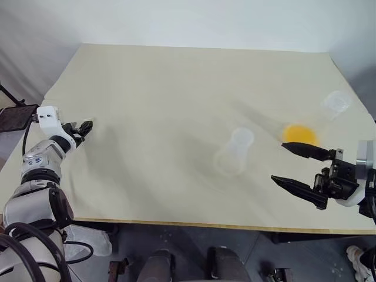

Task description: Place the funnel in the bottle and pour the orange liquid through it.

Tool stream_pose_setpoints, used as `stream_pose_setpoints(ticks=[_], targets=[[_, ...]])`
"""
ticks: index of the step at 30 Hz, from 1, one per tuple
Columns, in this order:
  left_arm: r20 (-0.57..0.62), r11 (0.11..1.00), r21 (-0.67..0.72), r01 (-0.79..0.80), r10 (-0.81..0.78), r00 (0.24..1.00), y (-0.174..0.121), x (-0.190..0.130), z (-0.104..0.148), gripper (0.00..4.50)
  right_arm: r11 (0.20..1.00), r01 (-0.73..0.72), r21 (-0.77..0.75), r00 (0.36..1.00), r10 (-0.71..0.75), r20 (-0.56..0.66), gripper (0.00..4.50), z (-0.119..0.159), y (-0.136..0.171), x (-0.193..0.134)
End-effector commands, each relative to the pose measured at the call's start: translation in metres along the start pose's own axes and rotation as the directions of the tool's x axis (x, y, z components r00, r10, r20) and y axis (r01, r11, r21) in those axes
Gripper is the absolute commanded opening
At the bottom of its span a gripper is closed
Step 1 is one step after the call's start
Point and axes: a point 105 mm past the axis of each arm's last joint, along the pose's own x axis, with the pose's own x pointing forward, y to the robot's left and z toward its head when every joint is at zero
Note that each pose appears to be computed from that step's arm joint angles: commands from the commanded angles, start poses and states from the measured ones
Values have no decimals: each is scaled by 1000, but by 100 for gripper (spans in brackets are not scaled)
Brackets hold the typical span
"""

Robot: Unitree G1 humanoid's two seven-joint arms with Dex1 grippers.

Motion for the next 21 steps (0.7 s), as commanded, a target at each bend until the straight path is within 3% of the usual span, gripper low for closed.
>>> stream_pose_setpoints(ticks=[1,6,10,13,18,21], targets=[[45,1000,14,19,-19,999,-2,0,18,162,998,-7,-59,1000,8,26,450,11,5,-1],[40,997,45,67,-69,997,-6,0,19,6,998,-4,-60,1000,6,28,450,9,6,-2],[24,971,120,207,-211,977,-28,2,24,2,998,-6,-64,1000,8,29,450,8,4,-1],[28,913,188,363,-374,927,-61,6,31,2,998,-10,-61,1000,12,24,450,6,3,-1],[57,799,272,537,-570,819,-115,5,47,2,998,-15,-59,1000,16,15,450,3,-2,-3],[76,684,346,642,-702,708,-166,-7,63,2,998,-16,-57,1000,17,6,450,-1,-6,-8]])
